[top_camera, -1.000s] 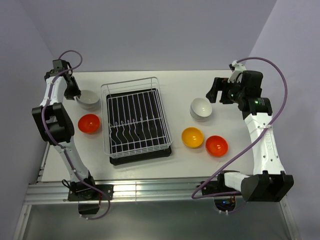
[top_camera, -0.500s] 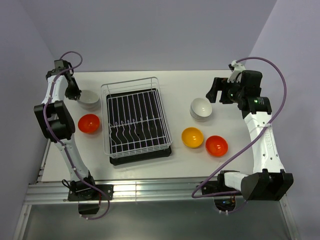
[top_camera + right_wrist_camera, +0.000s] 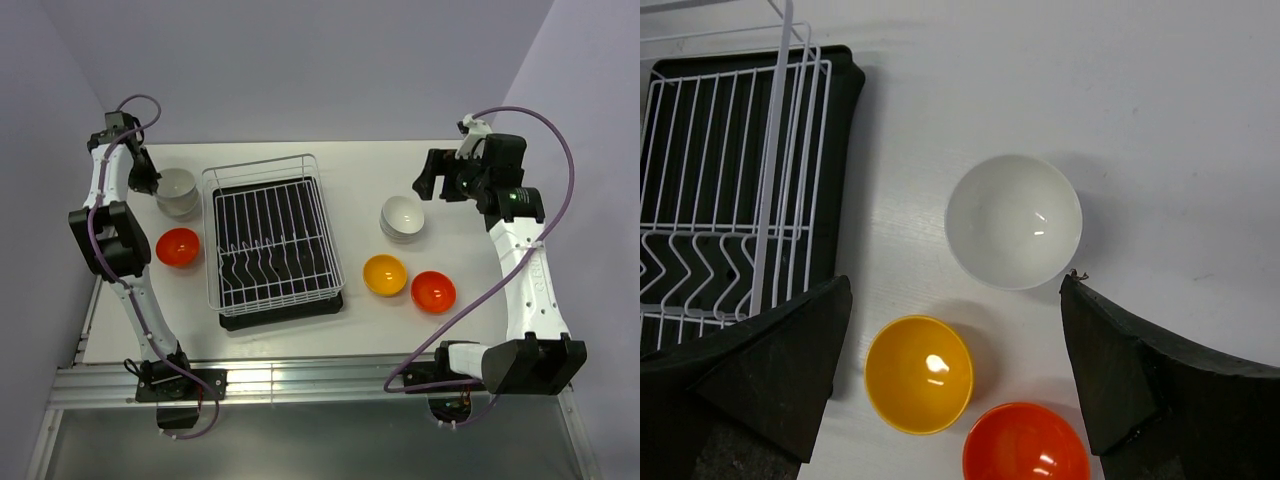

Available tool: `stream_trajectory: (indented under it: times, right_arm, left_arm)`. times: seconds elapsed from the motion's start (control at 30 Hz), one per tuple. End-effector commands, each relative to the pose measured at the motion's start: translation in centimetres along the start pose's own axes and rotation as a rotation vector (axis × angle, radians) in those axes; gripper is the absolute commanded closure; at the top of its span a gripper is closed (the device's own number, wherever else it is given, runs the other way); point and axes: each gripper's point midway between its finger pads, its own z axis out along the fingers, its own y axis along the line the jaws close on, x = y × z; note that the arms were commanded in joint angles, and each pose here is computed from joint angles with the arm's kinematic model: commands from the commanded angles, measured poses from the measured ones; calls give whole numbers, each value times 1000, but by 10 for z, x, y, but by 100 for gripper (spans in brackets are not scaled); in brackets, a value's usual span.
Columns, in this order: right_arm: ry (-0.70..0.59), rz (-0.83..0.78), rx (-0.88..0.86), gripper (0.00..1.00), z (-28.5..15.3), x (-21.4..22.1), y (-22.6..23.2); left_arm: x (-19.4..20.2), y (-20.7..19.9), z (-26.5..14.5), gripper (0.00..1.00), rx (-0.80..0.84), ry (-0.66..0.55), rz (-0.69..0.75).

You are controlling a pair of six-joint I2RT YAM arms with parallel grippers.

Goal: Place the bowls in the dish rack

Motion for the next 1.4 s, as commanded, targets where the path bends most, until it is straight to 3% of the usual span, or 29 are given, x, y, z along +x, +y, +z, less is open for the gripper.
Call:
stream_trajectory:
  times: [0.0, 0.13, 0.17, 0.3, 0.47, 0.53, 0.6, 0.7, 0.87, 1.03, 1.37]
  right_arm:
    - [-69, -37, -29, 8, -7, -28, 9]
    - [-105, -8, -120, 9, -11, -43, 28]
    - [-135, -9, -148, 9, -12, -54, 34]
    - [-182, 69, -306, 16, -14, -86, 68]
    - [-229, 75, -479, 21, -10, -129, 128]
    - [-227, 107, -533, 21, -8, -137, 148]
    - [-229, 134, -635, 18, -7, -147, 180]
    - [-232, 178, -783, 9, -9, -155, 221]
    - [-170, 267, -886, 0, 3, -155, 276]
    - [-58, 307, -940, 0, 13, -131, 333]
    - [75, 330, -966, 0, 34, -93, 362]
  left_arm:
    - [-34, -16, -66, 100, 105, -141, 2]
    - [-44, -33, -116, 100, 287, -233, 50]
    - [-55, -39, -144, 100, 348, -311, 67]
    - [-54, -66, -208, 100, 597, -411, 125]
    - [-30, -100, -254, 100, 876, -427, 148]
    - [-25, -113, -287, 100, 1003, -488, 172]
    - [-7, -121, -297, 100, 1074, -476, 150]
    - [12, -140, -318, 100, 1183, -515, 172]
    - [43, -169, -332, 100, 1355, -490, 166]
    - [72, -192, -328, 100, 1462, -335, 112]
    - [79, -199, -315, 100, 1508, -261, 62]
